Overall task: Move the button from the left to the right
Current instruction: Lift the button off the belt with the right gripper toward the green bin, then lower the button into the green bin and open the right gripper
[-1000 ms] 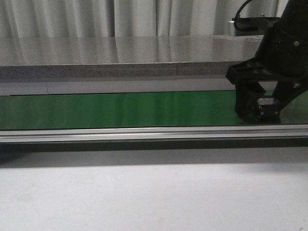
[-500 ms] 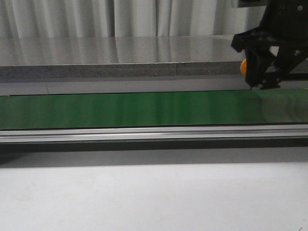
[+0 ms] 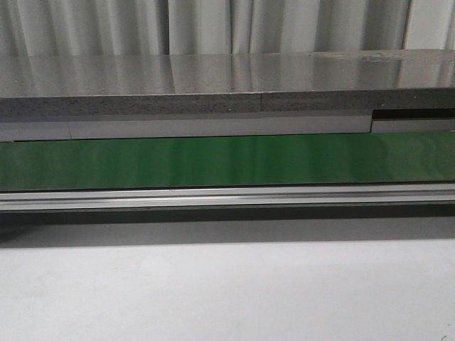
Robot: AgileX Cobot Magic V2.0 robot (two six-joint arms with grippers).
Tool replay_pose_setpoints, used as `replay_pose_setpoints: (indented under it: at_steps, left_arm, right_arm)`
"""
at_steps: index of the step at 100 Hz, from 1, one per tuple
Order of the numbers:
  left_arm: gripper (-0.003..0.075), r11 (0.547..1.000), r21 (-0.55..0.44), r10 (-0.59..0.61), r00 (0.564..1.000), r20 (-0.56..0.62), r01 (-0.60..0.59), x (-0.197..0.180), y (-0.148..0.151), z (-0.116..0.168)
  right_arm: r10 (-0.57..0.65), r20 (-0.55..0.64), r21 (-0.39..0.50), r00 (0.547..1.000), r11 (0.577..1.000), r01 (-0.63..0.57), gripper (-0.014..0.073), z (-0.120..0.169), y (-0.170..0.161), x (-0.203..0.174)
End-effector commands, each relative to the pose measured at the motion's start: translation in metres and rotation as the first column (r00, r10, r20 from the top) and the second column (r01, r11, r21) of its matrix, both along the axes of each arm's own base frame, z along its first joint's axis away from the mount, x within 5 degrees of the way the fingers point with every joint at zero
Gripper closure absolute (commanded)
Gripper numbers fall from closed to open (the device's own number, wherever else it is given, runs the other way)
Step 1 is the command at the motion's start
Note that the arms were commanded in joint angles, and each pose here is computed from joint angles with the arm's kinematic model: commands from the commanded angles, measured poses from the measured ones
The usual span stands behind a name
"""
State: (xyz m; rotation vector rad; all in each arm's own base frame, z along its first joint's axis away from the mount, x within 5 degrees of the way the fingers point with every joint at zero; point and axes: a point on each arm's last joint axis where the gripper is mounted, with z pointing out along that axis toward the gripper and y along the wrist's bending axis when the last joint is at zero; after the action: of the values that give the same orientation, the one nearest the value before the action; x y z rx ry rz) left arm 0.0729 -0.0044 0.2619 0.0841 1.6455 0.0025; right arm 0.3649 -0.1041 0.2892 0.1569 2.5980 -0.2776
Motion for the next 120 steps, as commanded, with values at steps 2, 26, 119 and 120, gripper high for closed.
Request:
replay_pose_setpoints:
  at_steps: [2, 26, 119, 120]
  left_arm:
    - [0.0741, 1.0, -0.018, 0.012, 0.995, 0.097, -0.01, 0.0, 0.001, 0.016]
    - [0.0741, 1.0, -0.018, 0.012, 0.995, 0.097, -0.01, 0.0, 0.001, 0.016]
    - [0.0741, 1.0, -0.018, 0.012, 0.995, 0.097, -0.01, 0.0, 0.001, 0.016]
    - [0.0741, 1.0, -0.018, 0.012, 0.995, 0.097, -0.01, 0.0, 0.001, 0.016]
  right_arm:
    - [-0.045, 0.103, -0.053, 0.994, 0.997, 0.051, 0.0447, 0.023, -0.027, -0.005]
    - [-0.1, 0.041, -0.037, 0.994, 0.994, 0.101, 0.0447, -0.006, -0.052, 0.0]
    - [-0.108, -0.102, 0.046, 0.989, 0.993, 0.113, 0.012, -0.067, -0.056, 0.017]
    - [-0.108, -0.103, 0.046, 0.989, 0.993, 0.113, 0.0116, -0.067, -0.056, 0.017]
